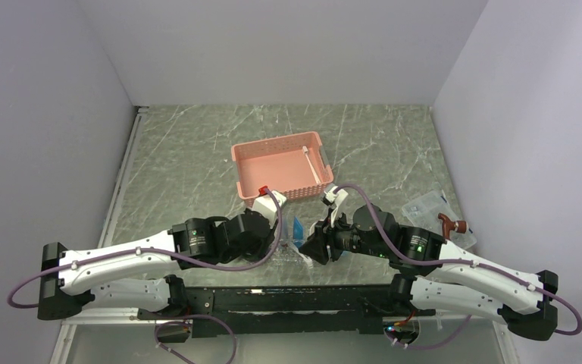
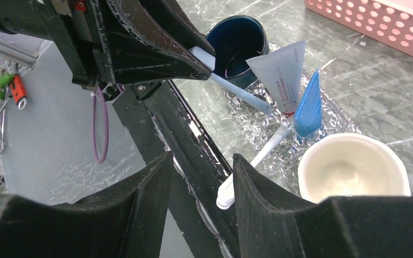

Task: Prepare toiletry sets of a toothbrush and toothpaste on the tray

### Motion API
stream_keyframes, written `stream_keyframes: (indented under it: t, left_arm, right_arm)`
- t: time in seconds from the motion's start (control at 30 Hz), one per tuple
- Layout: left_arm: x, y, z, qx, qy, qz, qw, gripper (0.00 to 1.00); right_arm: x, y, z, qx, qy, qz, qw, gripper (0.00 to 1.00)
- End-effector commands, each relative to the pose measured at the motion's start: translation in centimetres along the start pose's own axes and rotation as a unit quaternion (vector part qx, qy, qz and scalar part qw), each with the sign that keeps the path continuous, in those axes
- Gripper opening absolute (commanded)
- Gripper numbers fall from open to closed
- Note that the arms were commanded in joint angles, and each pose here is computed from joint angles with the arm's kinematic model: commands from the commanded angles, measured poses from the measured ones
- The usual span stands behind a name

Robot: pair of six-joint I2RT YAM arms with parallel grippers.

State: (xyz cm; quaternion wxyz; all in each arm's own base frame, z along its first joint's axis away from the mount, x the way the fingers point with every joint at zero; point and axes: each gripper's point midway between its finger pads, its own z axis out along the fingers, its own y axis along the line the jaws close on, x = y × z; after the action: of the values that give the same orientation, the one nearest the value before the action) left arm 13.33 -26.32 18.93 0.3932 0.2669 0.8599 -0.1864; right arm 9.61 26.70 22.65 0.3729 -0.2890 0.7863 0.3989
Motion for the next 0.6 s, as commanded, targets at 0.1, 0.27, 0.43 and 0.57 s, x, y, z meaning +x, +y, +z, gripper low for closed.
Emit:
stream_keyframes:
  t: [0.1, 0.27, 0.43, 0.57]
  left_arm:
    - [-0.7, -0.31, 0.38, 0.001, -0.026, -0.022, 0.999, 0.0]
    - [-0.59, -0.39, 0.6, 0.001, -0.026, -0.027, 0.999, 0.0]
    - [-0.31, -0.48, 0.74, 0.003, -0.023, -0.032, 0.999, 0.0]
    - [-0.04, -0.4, 0.75, 0.002, -0.02, -0.036, 0.999, 0.0]
  right_arm:
    - [-1.12, 0.15, -0.13, 0.0, -0.025, 0.003, 1.0, 0.47]
    - [-1.15, 0.16, -0.06, 0.0, -0.024, 0.003, 1.0, 0.47]
    - [-1.15, 0.13, -0.07, 0.001, -0.024, 0.003, 1.0, 0.47]
    - [-1.13, 0.19, -0.06, -0.001, -0.024, 0.002, 1.0, 0.47]
